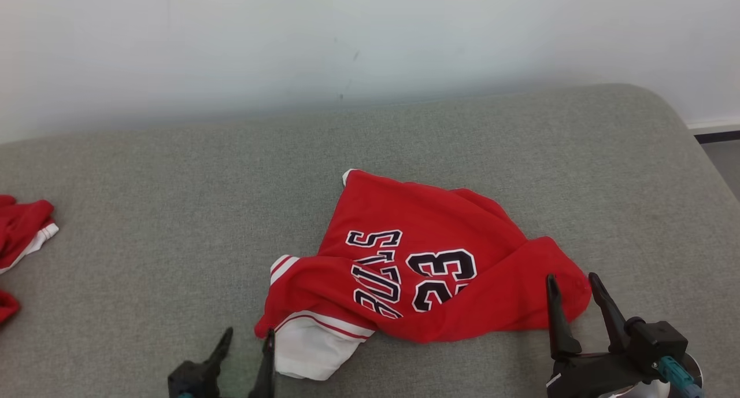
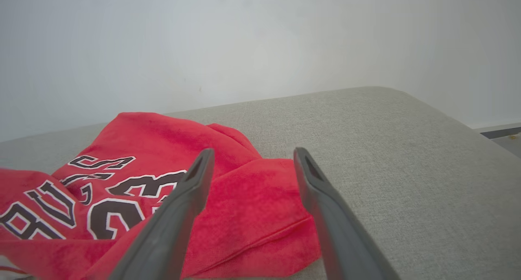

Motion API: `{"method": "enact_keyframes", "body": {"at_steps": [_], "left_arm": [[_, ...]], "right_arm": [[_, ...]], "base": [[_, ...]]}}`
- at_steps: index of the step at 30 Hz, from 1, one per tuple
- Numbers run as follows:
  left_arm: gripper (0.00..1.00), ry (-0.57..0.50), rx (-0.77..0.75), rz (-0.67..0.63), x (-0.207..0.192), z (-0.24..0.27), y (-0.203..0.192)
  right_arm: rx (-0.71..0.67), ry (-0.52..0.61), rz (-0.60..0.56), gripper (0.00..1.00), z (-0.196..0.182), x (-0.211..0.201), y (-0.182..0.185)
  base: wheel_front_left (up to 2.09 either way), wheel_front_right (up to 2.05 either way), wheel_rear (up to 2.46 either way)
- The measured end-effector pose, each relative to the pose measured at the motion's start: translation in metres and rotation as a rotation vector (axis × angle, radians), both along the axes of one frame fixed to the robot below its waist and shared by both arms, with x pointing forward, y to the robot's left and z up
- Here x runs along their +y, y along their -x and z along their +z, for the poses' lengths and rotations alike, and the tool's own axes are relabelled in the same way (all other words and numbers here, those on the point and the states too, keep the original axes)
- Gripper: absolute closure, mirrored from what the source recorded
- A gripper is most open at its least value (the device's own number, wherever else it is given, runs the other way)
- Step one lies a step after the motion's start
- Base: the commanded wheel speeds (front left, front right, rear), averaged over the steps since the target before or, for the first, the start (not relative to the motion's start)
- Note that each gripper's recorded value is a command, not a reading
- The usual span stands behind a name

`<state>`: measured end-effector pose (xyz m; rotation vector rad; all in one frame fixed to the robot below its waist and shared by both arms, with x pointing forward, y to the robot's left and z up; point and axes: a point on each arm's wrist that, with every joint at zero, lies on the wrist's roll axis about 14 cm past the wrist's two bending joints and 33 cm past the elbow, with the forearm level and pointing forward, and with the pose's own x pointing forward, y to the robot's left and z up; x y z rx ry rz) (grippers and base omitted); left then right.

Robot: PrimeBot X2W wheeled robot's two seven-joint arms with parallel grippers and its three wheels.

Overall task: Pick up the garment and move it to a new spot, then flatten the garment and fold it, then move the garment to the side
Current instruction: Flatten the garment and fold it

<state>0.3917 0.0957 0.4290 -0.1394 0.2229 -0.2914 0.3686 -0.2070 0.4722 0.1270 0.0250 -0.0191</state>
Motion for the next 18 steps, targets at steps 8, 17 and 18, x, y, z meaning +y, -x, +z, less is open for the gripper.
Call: {"method": "enact_keyframes", "body": {"at_steps": [8,17,18], "left_arm": [[0.00,0.026,0.093,-0.038,-0.018,-0.019,0.023],[1.00,0.018,0.137,-0.092,-0.037,-0.031,0.021],[1.00,0.023,0.123,-0.081,-0.036,-0.028,0.019]], "right_arm": [[0.013,-0.002,0.016,0.00,-0.005,0.006,-0.003],[-0.001,0.002,-0.005,0.00,0.001,-0.003,-0.002],[0.000,0.003,-0.009,0.00,0.001,-0.004,-0.002]], "base": [[0.00,0.00,0.00],[0.00,0.00,0.00],[0.00,0.00,0.00]]}}
